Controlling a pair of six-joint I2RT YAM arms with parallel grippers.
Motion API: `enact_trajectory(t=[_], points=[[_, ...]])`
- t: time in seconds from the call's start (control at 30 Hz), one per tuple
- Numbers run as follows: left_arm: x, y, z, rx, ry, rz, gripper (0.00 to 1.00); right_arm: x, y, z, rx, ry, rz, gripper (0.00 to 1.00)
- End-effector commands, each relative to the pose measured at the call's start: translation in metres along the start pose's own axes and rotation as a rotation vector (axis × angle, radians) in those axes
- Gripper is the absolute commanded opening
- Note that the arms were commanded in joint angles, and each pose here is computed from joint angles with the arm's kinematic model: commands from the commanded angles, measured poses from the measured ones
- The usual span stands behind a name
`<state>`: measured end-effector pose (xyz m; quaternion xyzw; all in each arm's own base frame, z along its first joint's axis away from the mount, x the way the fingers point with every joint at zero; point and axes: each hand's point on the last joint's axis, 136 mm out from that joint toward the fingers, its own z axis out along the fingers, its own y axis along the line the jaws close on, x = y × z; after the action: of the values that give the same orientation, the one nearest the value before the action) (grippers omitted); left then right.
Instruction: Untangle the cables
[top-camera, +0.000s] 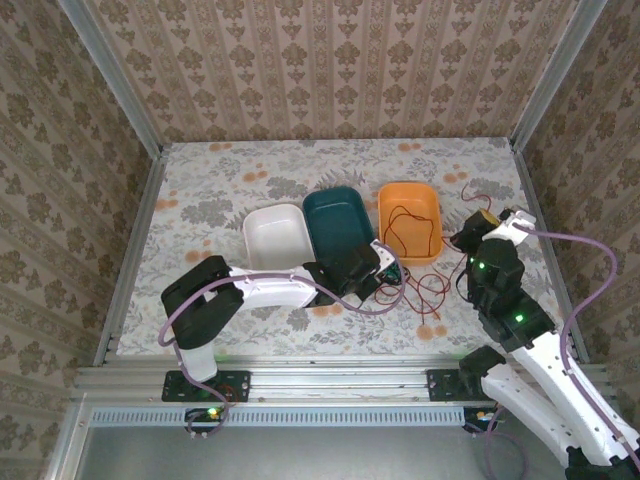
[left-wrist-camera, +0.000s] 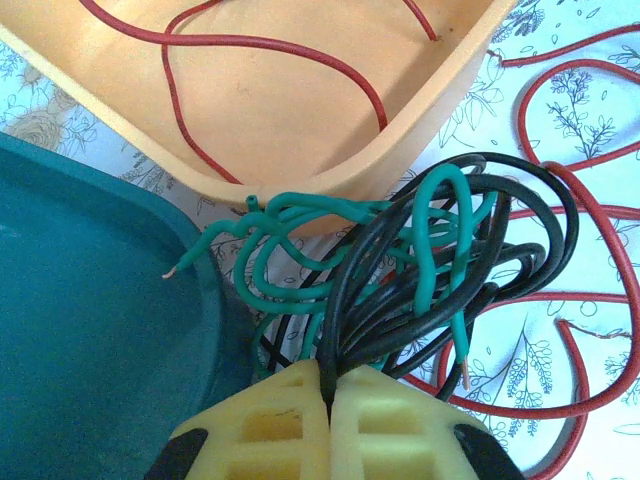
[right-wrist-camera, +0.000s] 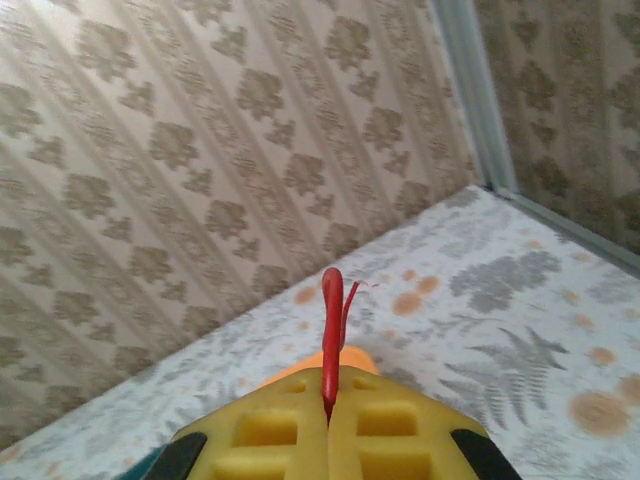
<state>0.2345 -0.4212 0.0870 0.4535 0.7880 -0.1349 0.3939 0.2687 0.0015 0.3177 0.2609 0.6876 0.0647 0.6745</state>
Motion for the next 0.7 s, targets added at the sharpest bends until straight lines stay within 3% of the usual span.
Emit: enact_trajectory(t=[0.0, 0.33, 0.53, 0.67], points=[[-0.004, -0.008, 0.001, 0.022, 0.004, 0.029, 0.0, -0.019, 0.034, -0.005, -0.173, -0.053, 0.032, 0.0], [-0.003, -0.01, 0.002, 0.032, 0.005, 0.035, 0.0, 0.017, 0.071, 0.0, -0.312, 0.035, -0.064, 0.0], [-0.003, -0.01, 0.001, 0.029, 0.005, 0.036, 0.0, 0.063, 0.04, 0.012, -0.19, 0.095, -0.102, 0.0], [-0.003, -0.01, 0.001, 0.027, 0.005, 0.037, 0.0, 0.067, 0.015, 0.012, -0.093, 0.069, -0.103, 0.0]])
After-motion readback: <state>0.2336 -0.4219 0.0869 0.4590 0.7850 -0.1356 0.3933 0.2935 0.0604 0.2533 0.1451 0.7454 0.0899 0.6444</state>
